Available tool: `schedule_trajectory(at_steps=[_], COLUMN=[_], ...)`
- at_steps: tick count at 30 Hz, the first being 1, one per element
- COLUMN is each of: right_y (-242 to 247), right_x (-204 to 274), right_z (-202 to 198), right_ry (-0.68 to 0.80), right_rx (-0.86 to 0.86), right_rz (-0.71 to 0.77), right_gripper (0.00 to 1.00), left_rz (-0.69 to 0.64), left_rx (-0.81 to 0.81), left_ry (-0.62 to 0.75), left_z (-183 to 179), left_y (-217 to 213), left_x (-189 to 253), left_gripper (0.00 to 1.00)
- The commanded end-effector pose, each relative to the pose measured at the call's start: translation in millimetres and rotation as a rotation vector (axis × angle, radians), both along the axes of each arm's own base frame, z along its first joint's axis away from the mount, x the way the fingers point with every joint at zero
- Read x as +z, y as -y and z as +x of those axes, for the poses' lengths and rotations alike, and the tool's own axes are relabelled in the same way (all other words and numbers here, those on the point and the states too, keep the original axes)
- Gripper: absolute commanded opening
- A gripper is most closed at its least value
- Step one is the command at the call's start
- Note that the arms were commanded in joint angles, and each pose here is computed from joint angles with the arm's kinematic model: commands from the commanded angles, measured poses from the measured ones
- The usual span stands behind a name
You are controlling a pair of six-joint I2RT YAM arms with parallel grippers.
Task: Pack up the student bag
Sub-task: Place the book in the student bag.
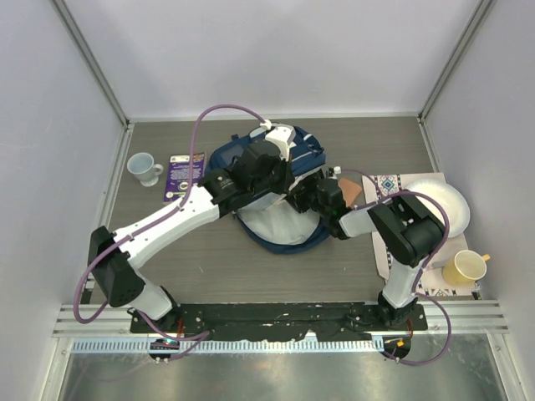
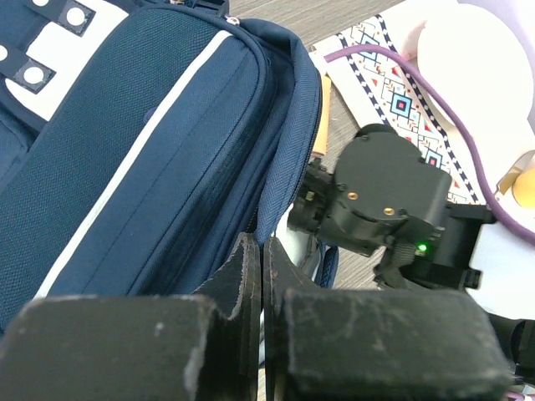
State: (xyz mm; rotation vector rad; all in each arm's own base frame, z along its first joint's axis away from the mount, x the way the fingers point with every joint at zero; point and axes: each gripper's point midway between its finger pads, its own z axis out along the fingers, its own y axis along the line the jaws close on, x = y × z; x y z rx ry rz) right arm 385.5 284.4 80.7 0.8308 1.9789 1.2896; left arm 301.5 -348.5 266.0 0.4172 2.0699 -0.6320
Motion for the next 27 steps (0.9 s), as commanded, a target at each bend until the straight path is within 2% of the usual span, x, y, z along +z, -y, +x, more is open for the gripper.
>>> schedule_trajectory(at_steps=[1, 3, 9, 11, 12, 13, 14, 15, 17, 18, 19, 22, 27], right_y=[13.3, 13.3, 15.5, 23.6, 28.8, 37.1, 41.4, 51.7, 69.3, 84.3, 102.3, 141.3, 179.1], right_x=[21.6, 20.5, 31.4, 28.0, 48.4, 35.8, 42.8, 64.9, 55.1, 70.5, 58.8, 69.3, 99.0], right_z=[-7.6, -11.0, -29.8, -43.6, -48.5, -60.4, -67.3, -70.2, -84.8, -85.3, -87.5, -94.6, -102.5], right_ry=[0.068, 0.059, 0.072, 0.076, 0.116, 0.07, 0.091, 0.165, 0.133, 0.183, 0.122, 0.121, 0.183], right_rx=[-0.014, -0.004, 0.047, 0.058, 0.048, 0.046, 0.044, 0.01, -0.006, -0.055, -0.107, -0.225, -0.384], right_rz=[-0.016, -0.012, 0.005, -0.031, -0.024, -0.062, -0.073, -0.092, -0.185, -0.239, -0.33, -0.463, -0.496], right_gripper=[0.59, 0.63, 0.64, 0.64, 0.64, 0.64, 0.64, 0.64, 0.65, 0.66, 0.67, 0.71, 0.74], left_rz=[-0.131, -0.133, -0.114, -0.109, -0.109, -0.105, -0.108, -0.105, -0.11, -0.108, -0.108, -0.096, -0.087], left_rx=[0.02, 0.018, 0.027, 0.036, 0.036, 0.036, 0.041, 0.042, 0.047, 0.044, 0.041, 0.025, -0.004], left_ry=[0.104, 0.1, 0.098, 0.095, 0.095, 0.092, 0.094, 0.094, 0.088, 0.081, 0.075, 0.035, -0.056], left_z=[10.0, 9.8, 11.0, 12.6, 12.6, 11.8, 13.1, 13.3, 14.7, 14.6, 14.2, 11.8, 2.7], left_y=[9.1, 9.9, 6.8, 4.2, 4.2, 4.0, 2.9, 2.7, 2.9, 4.2, 5.2, 9.9, 17.1], left_x=[44.8, 43.4, 38.0, 35.2, 35.1, 32.6, 32.8, 31.4, 26.2, 22.3, 19.8, 2.2, -42.9], left_gripper=[0.0, 0.0, 0.0, 0.0, 0.0, 0.0, 0.0, 0.0, 0.0, 0.0, 0.0, 0.0, 0.0])
